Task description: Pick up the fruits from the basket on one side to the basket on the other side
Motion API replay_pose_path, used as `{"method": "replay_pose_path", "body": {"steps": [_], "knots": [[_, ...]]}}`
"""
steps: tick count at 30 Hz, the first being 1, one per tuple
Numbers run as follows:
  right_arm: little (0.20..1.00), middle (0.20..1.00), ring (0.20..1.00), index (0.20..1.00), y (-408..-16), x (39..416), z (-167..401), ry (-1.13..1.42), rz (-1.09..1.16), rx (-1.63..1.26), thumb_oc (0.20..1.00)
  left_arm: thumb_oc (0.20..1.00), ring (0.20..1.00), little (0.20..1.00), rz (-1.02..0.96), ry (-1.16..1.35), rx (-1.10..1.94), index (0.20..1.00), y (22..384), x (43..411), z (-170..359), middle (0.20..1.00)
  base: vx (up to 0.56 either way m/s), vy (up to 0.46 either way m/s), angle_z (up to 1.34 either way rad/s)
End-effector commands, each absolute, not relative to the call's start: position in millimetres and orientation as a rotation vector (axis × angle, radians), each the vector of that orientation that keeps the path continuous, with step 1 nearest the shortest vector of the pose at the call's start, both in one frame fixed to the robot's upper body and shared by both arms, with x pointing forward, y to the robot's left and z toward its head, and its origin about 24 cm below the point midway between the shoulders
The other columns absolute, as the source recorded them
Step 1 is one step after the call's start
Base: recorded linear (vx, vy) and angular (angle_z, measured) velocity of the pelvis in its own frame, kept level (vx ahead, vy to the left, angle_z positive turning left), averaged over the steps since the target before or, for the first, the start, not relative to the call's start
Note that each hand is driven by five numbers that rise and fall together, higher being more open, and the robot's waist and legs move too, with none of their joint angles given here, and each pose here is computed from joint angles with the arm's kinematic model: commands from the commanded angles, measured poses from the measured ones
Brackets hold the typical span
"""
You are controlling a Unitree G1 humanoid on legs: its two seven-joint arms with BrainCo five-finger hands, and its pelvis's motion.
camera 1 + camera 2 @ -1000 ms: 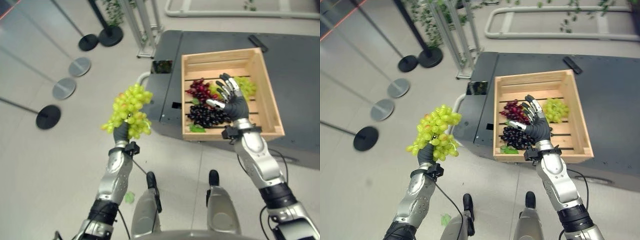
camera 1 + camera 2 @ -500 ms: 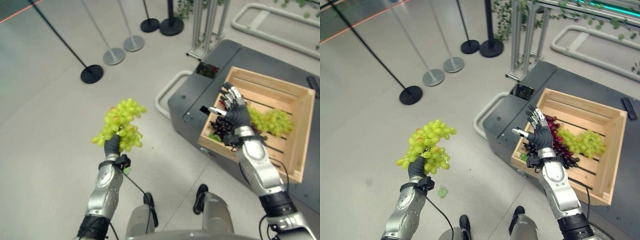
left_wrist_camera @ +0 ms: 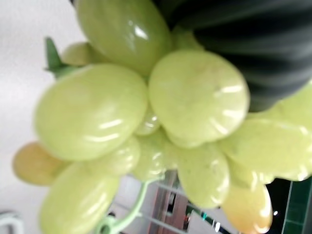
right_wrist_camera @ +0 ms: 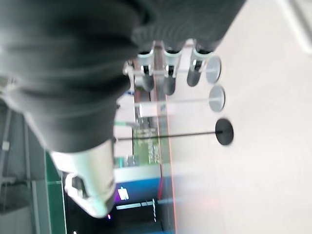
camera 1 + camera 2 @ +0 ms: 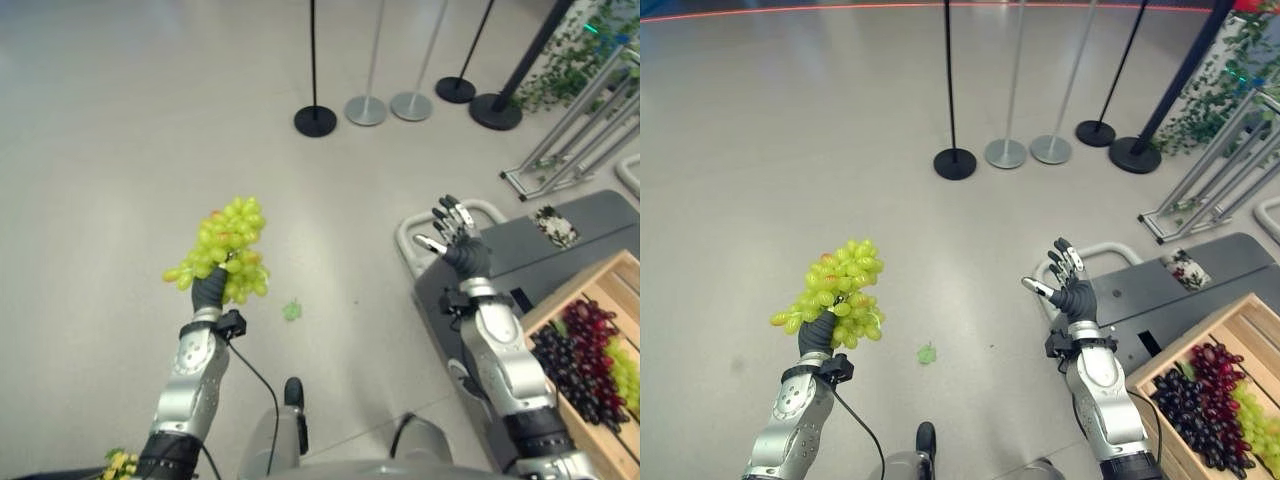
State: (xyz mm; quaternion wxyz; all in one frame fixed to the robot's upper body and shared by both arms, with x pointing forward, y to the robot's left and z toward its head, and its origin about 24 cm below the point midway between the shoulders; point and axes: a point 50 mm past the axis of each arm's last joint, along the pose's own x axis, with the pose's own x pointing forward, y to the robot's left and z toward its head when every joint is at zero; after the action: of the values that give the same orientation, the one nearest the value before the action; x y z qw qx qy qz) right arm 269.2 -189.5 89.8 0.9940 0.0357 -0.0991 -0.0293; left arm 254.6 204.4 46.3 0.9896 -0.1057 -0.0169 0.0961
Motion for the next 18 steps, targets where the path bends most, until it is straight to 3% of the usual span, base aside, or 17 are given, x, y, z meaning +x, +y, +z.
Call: {"method": "replay_pose_path", "body": {"steps": [1, 5, 14, 18], "knots": [[1.0, 1.0, 1.0, 1.0, -190.5, 272.6, 114.6, -0.331, -0.049, 0.06, 1.0, 0.2, 0.2, 0.2, 0.104, -0.282, -0.142, 0.2, 199.2, 257.2, 95.5, 0.2, 0.0, 0.034, 1.94], [1.0, 1.0, 1.0, 1.0, -198.1, 265.4, 102.3, -0.292, -0.063, 0.08, 1.0, 0.2, 0.2, 0.2, 0.08, -0.256, -0.128, 0.2, 197.0, 256.9, 89.6, 0.2, -0.01, 0.01, 1.56], [1.0, 1.0, 1.0, 1.0, -183.7, 274.8, 116.1, -0.334, 0.034, 0.079, 1.0, 0.2, 0.2, 0.2, 0.125, -0.292, -0.19, 0.2, 208.1, 248.9, 93.5, 0.2, -0.05, -0.087, 0.38], [1.0, 1.0, 1.0, 1.0, -195.1, 275.7, 121.2, -0.35, -0.031, 0.034, 1.0, 0.2, 0.2, 0.2, 0.149, -0.278, -0.226, 0.2, 210.3, 247.4, 89.8, 0.2, -0.08, -0.02, 1.82]]}}
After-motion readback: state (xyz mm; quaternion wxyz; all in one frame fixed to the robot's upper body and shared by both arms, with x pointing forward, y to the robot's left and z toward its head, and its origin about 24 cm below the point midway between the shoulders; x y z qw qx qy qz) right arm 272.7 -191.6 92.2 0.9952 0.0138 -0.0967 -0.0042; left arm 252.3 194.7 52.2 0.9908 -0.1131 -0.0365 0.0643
